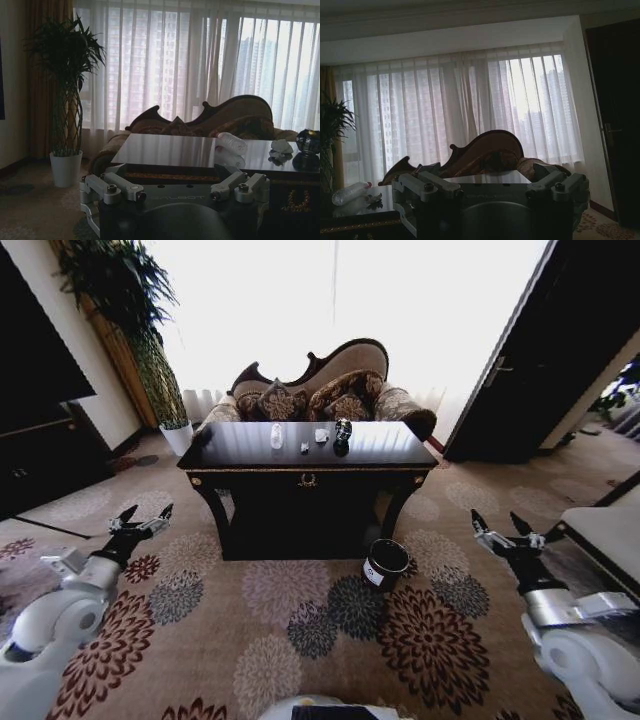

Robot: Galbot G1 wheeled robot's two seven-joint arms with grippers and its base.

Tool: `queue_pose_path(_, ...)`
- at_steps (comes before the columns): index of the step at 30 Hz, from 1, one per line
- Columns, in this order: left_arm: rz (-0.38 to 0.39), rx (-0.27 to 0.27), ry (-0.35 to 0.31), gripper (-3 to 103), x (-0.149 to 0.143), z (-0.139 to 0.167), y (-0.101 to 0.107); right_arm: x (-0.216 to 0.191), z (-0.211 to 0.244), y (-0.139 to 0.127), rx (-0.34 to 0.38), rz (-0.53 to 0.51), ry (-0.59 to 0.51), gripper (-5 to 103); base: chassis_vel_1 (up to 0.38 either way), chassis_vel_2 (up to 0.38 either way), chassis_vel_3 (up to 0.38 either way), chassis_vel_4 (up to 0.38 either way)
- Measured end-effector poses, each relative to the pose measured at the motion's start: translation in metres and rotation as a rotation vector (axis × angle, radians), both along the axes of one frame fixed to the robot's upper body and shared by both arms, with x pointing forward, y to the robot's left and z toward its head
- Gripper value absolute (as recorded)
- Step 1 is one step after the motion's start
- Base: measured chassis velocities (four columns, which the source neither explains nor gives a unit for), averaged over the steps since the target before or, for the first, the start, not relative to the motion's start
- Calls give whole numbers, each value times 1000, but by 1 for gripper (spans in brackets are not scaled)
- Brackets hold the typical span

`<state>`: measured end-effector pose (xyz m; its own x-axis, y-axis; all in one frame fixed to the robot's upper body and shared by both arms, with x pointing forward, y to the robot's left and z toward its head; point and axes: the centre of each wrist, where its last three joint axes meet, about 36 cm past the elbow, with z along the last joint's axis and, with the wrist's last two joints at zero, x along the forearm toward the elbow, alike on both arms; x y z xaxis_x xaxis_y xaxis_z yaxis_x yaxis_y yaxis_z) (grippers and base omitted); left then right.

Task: Move to the front of the table and place the trash on the table into the trash bin.

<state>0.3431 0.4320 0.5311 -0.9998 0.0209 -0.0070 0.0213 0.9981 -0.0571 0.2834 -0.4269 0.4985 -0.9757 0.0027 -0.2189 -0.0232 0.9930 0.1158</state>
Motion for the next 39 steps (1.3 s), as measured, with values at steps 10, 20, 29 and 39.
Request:
queue_pose_path(10, -1, -5, 7, 99, -1, -2, -1, -1, -4, 0, 3, 0, 7, 100, -168, 157, 164, -171)
queue_pose_path(20, -4, -6, 9, 99, -2, -2, -2, -2, -6, 0, 1, 7, 8, 100, -170, 159, 155, -167)
queue_pose_path(29, -13, 8, 4, 99, 0, 2, -3, -2, -4, 3, 2, 14, 4, 100, -182, 201, 198, -204)
queue_pose_path(39, -18, 11, 3, 99, 1, 3, -4, -3, -3, 5, 3, 17, 10, 100, -190, 181, 180, -174)
